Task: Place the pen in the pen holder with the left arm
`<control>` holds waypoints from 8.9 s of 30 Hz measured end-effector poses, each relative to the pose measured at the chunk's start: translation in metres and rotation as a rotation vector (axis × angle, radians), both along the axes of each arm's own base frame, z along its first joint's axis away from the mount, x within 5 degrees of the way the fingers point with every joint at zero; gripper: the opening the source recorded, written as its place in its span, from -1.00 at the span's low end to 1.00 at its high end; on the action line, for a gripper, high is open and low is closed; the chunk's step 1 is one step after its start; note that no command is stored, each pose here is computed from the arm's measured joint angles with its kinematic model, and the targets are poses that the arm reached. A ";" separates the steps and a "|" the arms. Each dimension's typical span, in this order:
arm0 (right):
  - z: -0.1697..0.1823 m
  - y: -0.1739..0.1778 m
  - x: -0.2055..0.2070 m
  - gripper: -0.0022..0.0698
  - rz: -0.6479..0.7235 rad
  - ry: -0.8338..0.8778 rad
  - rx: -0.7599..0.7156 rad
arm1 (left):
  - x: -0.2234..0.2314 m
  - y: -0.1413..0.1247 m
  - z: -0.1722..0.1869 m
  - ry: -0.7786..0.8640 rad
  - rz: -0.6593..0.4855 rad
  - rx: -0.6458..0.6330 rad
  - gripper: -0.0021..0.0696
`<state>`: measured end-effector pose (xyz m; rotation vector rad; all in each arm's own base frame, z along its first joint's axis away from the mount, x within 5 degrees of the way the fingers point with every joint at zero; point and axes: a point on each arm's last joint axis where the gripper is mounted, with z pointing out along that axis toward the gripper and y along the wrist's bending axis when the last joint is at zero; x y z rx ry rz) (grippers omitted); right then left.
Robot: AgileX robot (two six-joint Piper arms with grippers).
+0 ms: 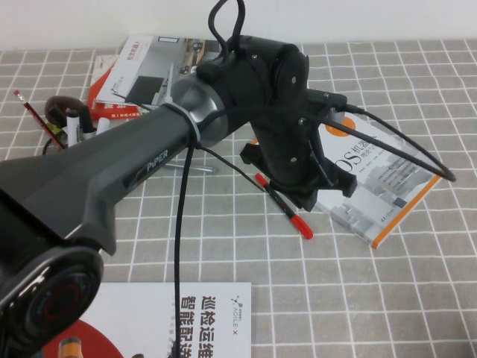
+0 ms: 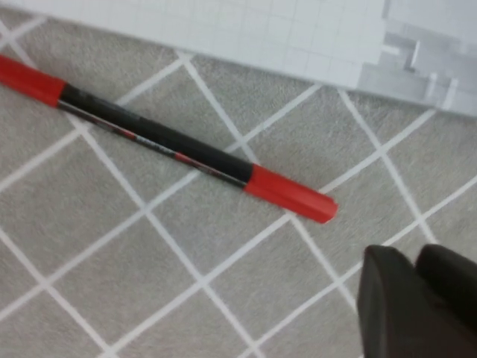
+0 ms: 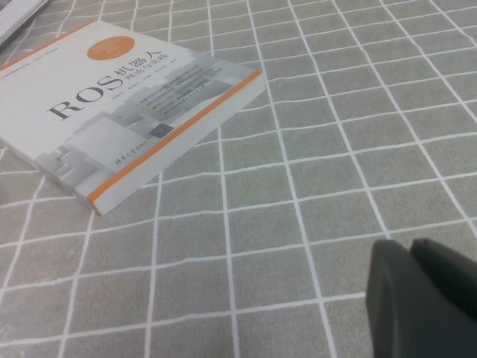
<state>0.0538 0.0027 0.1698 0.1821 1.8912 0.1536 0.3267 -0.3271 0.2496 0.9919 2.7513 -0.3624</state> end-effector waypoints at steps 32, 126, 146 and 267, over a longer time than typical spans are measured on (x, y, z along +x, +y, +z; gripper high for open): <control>0.000 0.000 0.000 -0.98 0.000 0.000 0.000 | 0.043 0.018 -0.053 0.081 0.603 0.025 0.09; 0.000 0.000 0.000 -0.98 0.000 0.000 0.000 | -0.083 0.146 0.172 -0.653 0.063 -0.072 -0.79; 0.000 0.000 0.000 -0.98 0.000 0.000 0.000 | -0.114 0.256 0.083 -1.125 0.350 -0.414 -0.79; 0.000 0.000 0.000 -0.98 0.000 0.000 0.000 | -0.075 0.312 0.034 -1.133 0.623 -0.362 -0.52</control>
